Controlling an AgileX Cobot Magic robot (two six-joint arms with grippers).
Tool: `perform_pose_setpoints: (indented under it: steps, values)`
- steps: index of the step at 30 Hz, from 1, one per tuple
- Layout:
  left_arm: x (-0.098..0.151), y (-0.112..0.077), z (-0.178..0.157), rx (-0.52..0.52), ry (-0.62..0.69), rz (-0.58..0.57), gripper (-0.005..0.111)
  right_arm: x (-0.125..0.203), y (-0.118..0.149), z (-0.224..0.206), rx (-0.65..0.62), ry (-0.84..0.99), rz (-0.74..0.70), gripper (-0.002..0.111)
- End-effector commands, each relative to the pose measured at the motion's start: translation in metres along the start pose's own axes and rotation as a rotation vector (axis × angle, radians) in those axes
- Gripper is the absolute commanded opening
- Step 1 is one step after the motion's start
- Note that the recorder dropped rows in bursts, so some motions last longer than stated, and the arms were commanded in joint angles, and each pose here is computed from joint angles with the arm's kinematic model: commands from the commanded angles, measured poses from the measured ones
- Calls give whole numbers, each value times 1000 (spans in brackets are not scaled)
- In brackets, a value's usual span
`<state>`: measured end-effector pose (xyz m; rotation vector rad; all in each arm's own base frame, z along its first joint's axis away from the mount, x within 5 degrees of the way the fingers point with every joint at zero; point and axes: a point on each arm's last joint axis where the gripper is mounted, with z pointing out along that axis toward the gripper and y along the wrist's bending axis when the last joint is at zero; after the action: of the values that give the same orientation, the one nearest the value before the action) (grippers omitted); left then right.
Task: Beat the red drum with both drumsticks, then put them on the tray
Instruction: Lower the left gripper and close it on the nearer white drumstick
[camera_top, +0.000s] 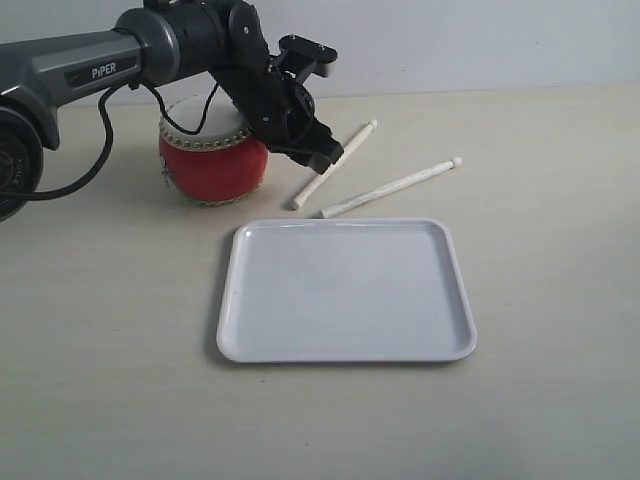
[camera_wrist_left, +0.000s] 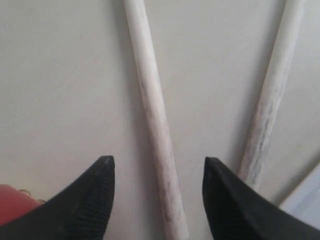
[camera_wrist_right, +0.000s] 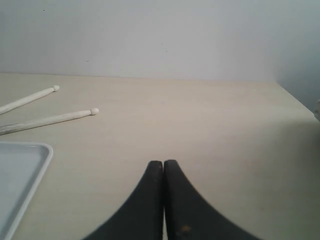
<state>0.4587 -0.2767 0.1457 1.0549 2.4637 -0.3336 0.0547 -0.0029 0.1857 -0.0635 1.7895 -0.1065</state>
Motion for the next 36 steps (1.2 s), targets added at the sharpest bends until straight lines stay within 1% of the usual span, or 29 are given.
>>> perform_pose_setpoints:
  steps: [1,6,10,12,20,23,27,30,36]
  values:
    - [4,-1,8,7,21,-5,53,-2,0,0,3,-22,0,0]
    - [4,-6,9,8,29,10,53,-2,0,0,3,-22,0,0]
    - [1,-14,8,-20,50,56,53,-2,0,0,3,-22,0,0]
    - [-2,-15,5,-33,55,41,53,-2,0,0,3,-22,0,0]
    - [-15,-16,-16,-26,60,25,53,-2,0,0,3,-22,0,0]
    - [-13,-17,-11,-22,68,24,53,-2,0,0,3,-22,0,0]
    - [-7,-15,4,-21,92,22,53,-2,0,0,3,-22,0,0]
    - [-4,-13,10,-41,101,35,53,-2,0,0,3,-22,0,0]
    - [-2,-11,15,-51,100,40,53,-2,0,0,3,-22,0,0]
